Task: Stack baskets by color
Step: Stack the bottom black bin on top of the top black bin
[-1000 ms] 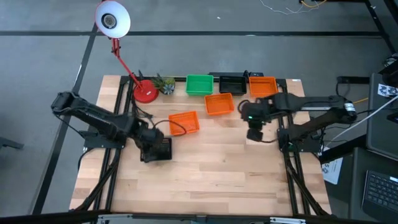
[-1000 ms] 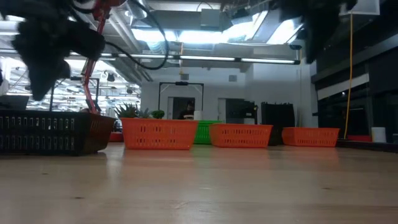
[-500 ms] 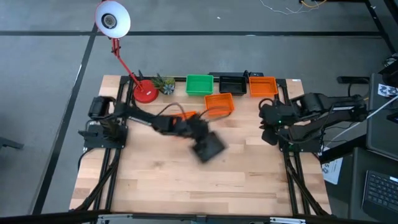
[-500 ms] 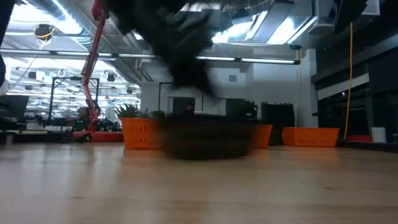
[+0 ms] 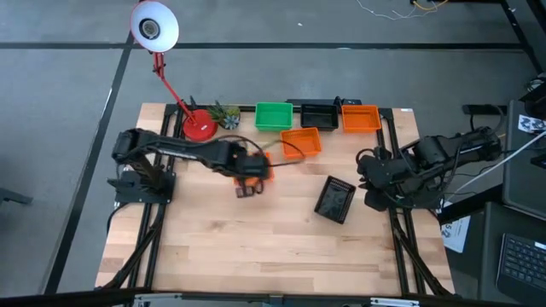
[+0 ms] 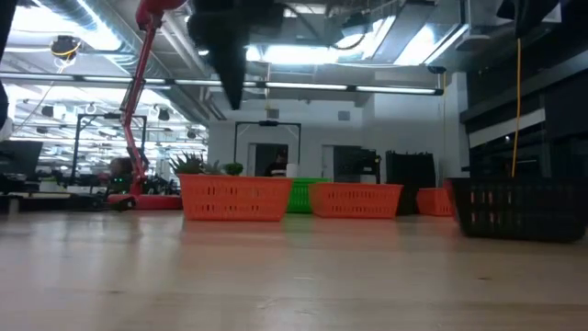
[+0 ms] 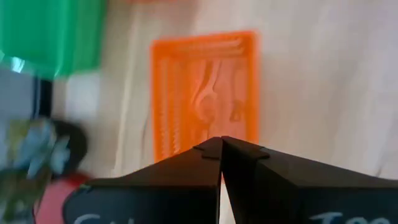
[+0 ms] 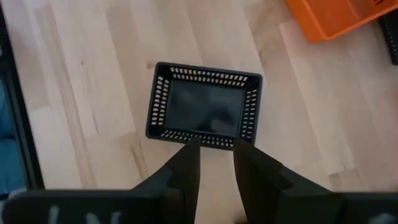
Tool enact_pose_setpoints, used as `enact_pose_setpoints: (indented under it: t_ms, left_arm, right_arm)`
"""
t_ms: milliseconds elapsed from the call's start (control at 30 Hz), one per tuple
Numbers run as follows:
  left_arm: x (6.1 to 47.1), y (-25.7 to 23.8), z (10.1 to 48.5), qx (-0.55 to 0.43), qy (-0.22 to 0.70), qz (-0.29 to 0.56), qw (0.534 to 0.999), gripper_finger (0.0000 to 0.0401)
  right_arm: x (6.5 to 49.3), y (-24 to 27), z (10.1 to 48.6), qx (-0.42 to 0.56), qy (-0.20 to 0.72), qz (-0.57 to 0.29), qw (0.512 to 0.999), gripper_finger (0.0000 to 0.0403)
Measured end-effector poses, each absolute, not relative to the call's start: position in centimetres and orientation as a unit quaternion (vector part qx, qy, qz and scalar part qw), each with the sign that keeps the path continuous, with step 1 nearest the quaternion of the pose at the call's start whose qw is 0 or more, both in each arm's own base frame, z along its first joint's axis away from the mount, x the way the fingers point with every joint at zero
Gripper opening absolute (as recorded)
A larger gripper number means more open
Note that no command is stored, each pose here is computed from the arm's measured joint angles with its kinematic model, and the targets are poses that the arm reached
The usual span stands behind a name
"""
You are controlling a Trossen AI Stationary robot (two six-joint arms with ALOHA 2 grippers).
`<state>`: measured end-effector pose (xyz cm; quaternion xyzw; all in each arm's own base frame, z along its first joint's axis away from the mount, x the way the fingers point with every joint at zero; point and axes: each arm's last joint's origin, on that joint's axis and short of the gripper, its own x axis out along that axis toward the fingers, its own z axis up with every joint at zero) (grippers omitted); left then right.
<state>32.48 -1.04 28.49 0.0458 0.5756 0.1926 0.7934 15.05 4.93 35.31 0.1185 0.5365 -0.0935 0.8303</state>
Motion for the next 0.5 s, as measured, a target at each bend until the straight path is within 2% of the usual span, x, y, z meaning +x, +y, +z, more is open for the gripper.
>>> enact_pose_setpoints:
  t_ms: [133,367,500]
  left_arm:
    - [28.7,-0.7,28.4,0.03,0.586,0.262,0.767,0.0]
    - [23.2,-1.2,27.5,-0.036,0.52,0.29,0.803,0.0]
    - [21.0,-1.7,28.0,-0.058,0.462,0.278,0.84,0.0]
  right_arm:
    - [15.0,5.5,34.7,0.119,0.536,-0.107,0.829,0.0096]
    - [16.1,6.1,28.3,0.102,0.566,-0.146,0.805,0.0096]
    - [16.6,6.3,25.0,0.048,0.59,-0.113,0.798,0.0096]
